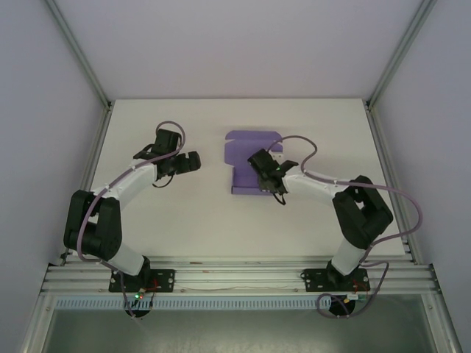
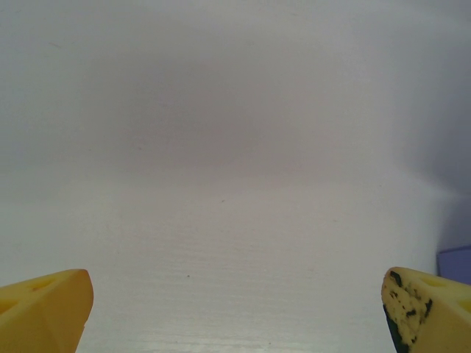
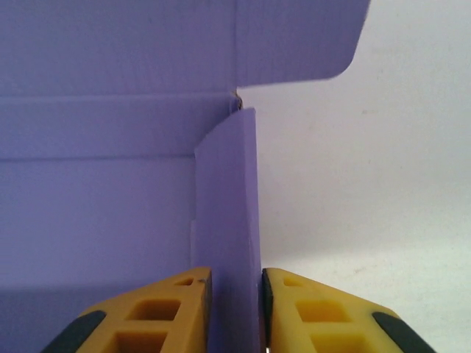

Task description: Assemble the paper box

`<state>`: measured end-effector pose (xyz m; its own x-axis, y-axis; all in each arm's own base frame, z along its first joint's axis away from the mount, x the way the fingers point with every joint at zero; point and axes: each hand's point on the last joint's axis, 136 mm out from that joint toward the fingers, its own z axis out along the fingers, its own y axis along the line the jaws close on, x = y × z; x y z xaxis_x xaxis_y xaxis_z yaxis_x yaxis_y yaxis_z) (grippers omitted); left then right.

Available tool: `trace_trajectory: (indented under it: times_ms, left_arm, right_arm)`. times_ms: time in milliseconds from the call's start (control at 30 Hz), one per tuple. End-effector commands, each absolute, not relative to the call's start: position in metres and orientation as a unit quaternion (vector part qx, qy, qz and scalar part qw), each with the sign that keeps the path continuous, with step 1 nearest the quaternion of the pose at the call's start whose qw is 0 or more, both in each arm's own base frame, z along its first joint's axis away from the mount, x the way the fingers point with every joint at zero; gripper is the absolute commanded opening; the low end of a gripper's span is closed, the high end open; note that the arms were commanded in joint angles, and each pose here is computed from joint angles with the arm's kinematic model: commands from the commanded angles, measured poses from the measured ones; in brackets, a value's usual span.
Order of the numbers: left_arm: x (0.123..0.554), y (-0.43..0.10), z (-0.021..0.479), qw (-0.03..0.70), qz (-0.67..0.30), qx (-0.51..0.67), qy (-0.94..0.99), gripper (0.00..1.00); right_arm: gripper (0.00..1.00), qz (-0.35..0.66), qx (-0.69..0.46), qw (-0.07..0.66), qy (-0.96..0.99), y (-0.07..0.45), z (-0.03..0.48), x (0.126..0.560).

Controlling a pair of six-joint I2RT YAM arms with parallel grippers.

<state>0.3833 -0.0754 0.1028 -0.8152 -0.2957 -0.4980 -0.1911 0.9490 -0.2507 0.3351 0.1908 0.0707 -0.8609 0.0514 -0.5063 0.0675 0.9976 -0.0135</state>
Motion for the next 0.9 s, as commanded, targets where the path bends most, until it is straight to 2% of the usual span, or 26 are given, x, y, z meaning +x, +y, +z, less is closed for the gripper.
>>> trace_trajectory:
  times_ms: [0,267,533,867]
  left_arm:
    - [0.391,-0.079,0.110,0.291,-0.110,-0.114,0.943,1.00]
    - [0.390,-0.080,0.101,0.278,-0.108,-0.106,0.948,1.00]
    - [0.391,-0.083,0.093,0.268,-0.110,-0.102,0.952,1.00]
    - [0.396,-0.084,0.086,0.260,-0.106,-0.098,0.955,1.00]
  right_arm:
    - [0.28,-0.039,0.037,0.249,0.967,0.180,0.067,0.339]
    - [0.29,-0.022,0.040,0.193,0.980,0.172,0.045,0.339]
    - [0.24,-0.014,0.031,0.152,0.988,0.174,0.033,0.331]
    - [0.16,-0.072,0.023,0.120,0.990,0.157,0.011,0.326]
